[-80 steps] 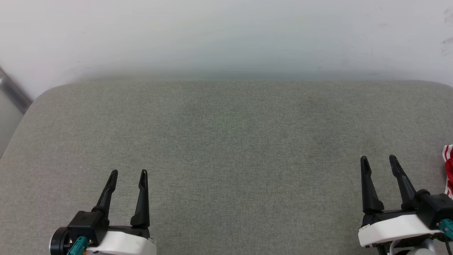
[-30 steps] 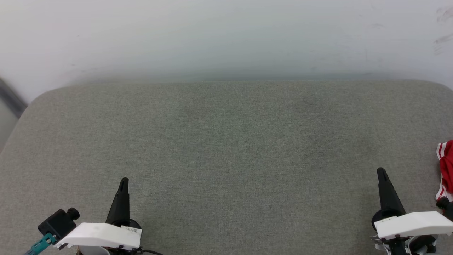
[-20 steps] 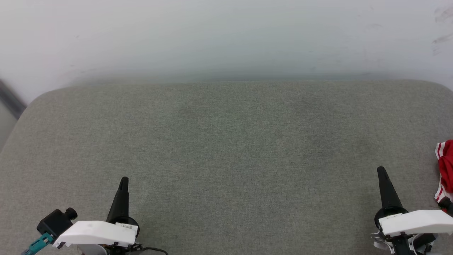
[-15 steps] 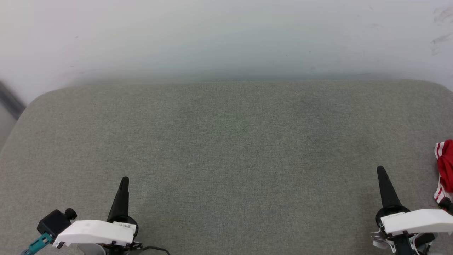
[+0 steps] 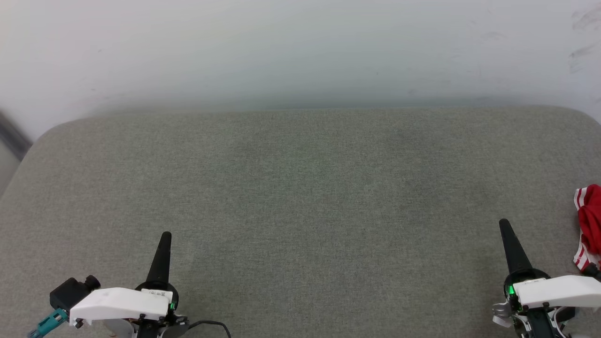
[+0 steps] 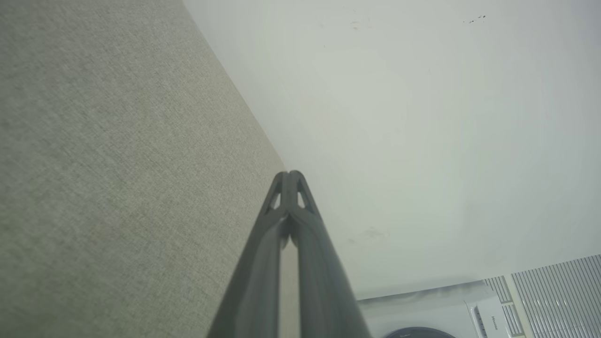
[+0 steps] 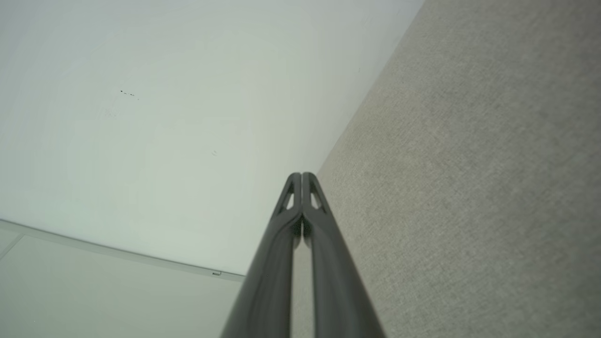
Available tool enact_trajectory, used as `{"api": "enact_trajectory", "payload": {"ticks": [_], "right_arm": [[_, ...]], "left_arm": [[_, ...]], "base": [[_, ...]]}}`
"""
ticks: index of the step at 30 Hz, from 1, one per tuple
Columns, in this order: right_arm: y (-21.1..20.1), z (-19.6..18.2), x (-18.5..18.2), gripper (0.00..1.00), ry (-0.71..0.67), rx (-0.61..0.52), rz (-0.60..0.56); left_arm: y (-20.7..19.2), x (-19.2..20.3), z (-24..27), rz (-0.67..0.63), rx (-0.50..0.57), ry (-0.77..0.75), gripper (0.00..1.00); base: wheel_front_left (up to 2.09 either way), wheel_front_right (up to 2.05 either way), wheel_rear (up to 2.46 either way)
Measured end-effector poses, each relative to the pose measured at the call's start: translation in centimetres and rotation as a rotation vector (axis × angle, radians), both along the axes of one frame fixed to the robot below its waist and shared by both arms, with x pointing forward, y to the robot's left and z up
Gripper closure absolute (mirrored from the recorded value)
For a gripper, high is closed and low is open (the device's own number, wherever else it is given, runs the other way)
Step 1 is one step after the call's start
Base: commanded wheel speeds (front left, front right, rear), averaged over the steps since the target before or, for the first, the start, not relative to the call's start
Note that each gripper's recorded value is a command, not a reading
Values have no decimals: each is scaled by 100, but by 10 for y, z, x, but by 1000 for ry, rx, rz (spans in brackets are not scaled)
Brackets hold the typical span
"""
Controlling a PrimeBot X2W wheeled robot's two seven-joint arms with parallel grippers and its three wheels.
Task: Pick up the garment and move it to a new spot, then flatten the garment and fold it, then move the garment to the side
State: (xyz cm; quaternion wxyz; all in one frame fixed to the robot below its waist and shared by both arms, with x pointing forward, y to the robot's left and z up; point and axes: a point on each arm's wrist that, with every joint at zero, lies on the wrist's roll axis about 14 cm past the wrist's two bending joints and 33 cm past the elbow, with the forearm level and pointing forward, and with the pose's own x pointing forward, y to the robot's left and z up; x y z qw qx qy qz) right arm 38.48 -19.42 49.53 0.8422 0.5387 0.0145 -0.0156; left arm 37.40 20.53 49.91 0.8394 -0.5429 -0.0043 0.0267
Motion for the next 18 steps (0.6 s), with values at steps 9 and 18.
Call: {"api": "enact_trajectory", "payload": {"ticks": [9, 18], "right_arm": [[-1, 2, 1, 100, -4, 86, -3], [-2, 2, 1, 100, -5, 165, -2]], "left_arm": [[-1, 2, -1, -6, -84, 3, 100], [-1, 5, 0, -12, -162, -2, 100]], "base": [[0, 0, 0], [0, 0, 0]]}}
